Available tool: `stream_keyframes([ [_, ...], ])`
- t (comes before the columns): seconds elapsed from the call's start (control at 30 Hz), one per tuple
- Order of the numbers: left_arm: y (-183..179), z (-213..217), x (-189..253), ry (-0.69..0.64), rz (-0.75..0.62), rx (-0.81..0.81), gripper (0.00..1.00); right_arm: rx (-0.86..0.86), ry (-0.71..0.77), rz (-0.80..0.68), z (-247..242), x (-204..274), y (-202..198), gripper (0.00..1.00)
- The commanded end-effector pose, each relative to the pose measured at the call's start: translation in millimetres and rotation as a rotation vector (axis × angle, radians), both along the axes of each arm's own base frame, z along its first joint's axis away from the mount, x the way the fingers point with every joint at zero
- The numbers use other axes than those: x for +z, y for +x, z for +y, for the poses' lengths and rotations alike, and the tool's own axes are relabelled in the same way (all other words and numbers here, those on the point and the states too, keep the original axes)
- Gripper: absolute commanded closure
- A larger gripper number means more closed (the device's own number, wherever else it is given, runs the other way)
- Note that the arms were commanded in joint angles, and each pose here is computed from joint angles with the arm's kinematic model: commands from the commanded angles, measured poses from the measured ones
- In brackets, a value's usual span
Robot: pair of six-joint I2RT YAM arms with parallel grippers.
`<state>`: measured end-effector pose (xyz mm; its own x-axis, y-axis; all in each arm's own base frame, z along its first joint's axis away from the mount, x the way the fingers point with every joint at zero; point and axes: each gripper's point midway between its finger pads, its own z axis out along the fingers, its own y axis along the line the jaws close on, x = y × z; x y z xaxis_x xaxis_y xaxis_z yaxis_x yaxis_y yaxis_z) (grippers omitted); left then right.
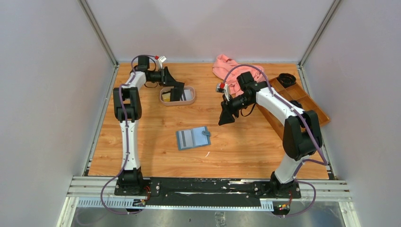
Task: Put the credit cards into the card holder
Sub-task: Pick up the credit card from the storage box.
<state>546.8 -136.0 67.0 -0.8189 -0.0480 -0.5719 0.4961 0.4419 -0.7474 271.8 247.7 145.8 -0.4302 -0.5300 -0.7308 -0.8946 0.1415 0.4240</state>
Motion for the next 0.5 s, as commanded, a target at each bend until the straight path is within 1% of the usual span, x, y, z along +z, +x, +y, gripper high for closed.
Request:
stream_keyframes([
  [0.0,-1.6,-4.8,8.0,-0.06,0.007,-0.014,0.64,-0.006,0.0,0.042,-3.5,-3.9,-1.3,0.48],
  [0.07,-1.5,-6.0,9.5,-0.07,0.008,-0.015,0.67,-0.006,-0.001,0.044,-3.3,-4.9,-1.4,0.48],
  [0.17,-0.7,-6.6,11.5,-0.081,0.007,-0.014,0.75,-0.006,-0.003,0.046,-3.4,-4.7,-1.7,0.48],
  [0.33,1.6,-8.5,17.9,-0.116,0.007,-0.01,1.0,-0.004,-0.003,0.046,-3.4,-4.8,-2.0,0.48],
  [0.47,6.2,-9.6,28.2,-0.129,-0.02,-0.003,1.0,-0.005,-0.004,0.045,-3.6,-4.9,-1.8,0.48],
])
